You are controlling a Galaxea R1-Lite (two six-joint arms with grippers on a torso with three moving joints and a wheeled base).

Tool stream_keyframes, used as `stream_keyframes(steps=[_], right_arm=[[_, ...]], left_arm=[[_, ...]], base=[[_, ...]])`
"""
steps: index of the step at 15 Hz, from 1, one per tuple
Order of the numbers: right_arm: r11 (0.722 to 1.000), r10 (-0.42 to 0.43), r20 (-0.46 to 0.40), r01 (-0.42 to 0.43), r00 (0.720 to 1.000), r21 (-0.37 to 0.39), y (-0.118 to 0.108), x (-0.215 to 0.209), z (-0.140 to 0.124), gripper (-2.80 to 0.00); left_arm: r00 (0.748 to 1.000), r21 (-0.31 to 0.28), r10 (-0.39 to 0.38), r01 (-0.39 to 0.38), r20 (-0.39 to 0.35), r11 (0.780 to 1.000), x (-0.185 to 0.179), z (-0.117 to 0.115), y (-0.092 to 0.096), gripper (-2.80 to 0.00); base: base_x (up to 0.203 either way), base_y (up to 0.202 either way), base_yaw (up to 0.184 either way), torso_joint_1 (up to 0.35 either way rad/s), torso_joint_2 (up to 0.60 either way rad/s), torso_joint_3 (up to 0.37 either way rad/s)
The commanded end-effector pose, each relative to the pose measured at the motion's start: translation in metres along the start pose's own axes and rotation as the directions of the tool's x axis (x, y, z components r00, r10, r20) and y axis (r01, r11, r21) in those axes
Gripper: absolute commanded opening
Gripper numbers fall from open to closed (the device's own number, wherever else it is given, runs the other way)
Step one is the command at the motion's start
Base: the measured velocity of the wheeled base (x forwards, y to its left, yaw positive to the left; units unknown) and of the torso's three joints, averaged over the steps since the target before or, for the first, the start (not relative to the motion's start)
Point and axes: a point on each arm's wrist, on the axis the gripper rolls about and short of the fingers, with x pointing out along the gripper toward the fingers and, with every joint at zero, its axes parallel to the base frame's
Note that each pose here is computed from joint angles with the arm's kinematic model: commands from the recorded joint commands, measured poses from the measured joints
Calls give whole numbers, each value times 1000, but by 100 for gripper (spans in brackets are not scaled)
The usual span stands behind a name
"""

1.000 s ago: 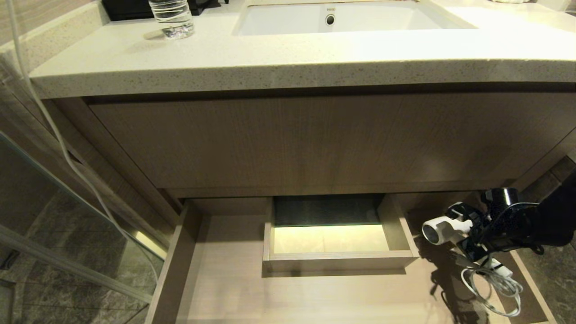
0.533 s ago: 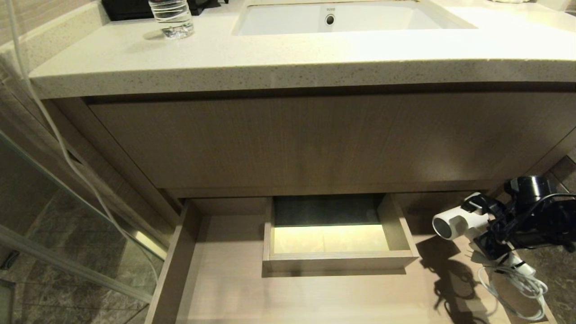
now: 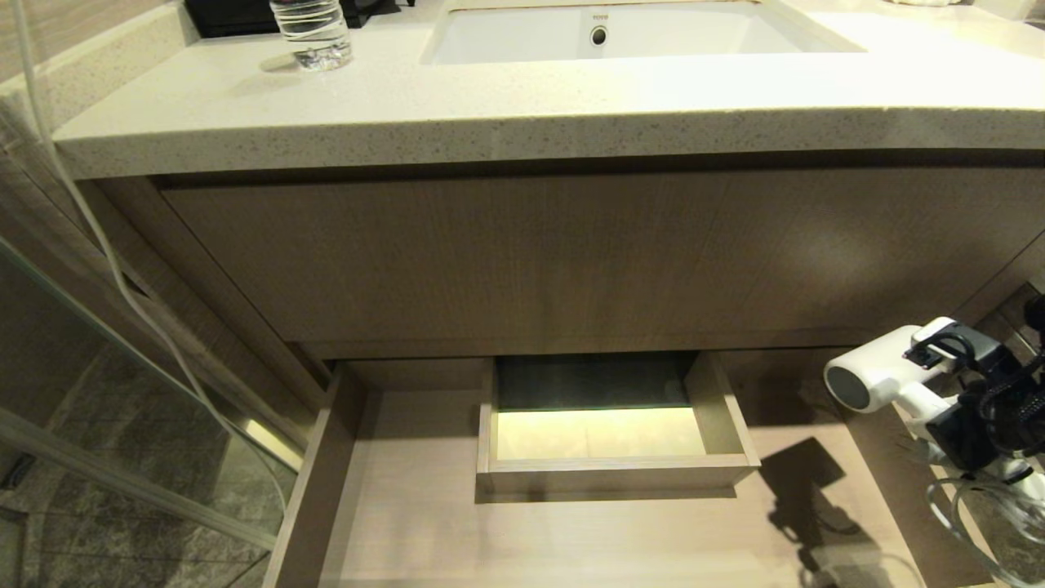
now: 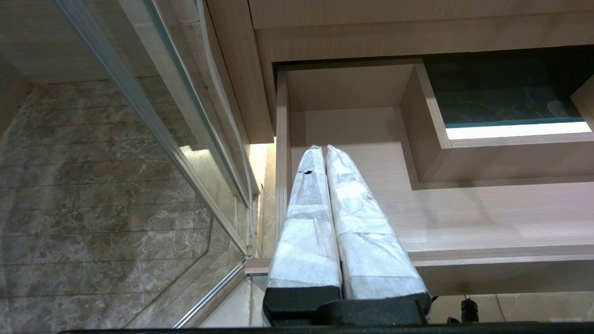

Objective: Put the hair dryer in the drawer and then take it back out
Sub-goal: Take the hairdryer out, then place it on the countertop

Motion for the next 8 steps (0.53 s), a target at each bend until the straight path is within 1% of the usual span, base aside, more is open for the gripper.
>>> stream_keyframes(steps=[1, 3, 6, 8], right_arm=[[994, -106, 118, 108, 987, -13, -4, -55, 4, -280], [985, -162, 177, 170, 971, -31, -2, -86, 2, -280], [962, -241, 259, 266, 935, -66, 4, -133, -6, -280], [946, -279, 299, 315, 913, -80, 7, -160, -9, -280]], left_arm=[[1000, 0, 0, 0, 0, 1000, 0, 0, 0, -280], [1000, 0, 0, 0, 0, 1000, 0, 0, 0, -280], [1000, 0, 0, 0, 0, 1000, 0, 0, 0, -280], [1000, 0, 0, 0, 0, 1000, 0, 0, 0, -280]], base=[[0, 0, 0, 0, 0, 0], [0, 0, 0, 0, 0, 0], [0, 0, 0, 0, 0, 0], [0, 0, 0, 0, 0, 0]])
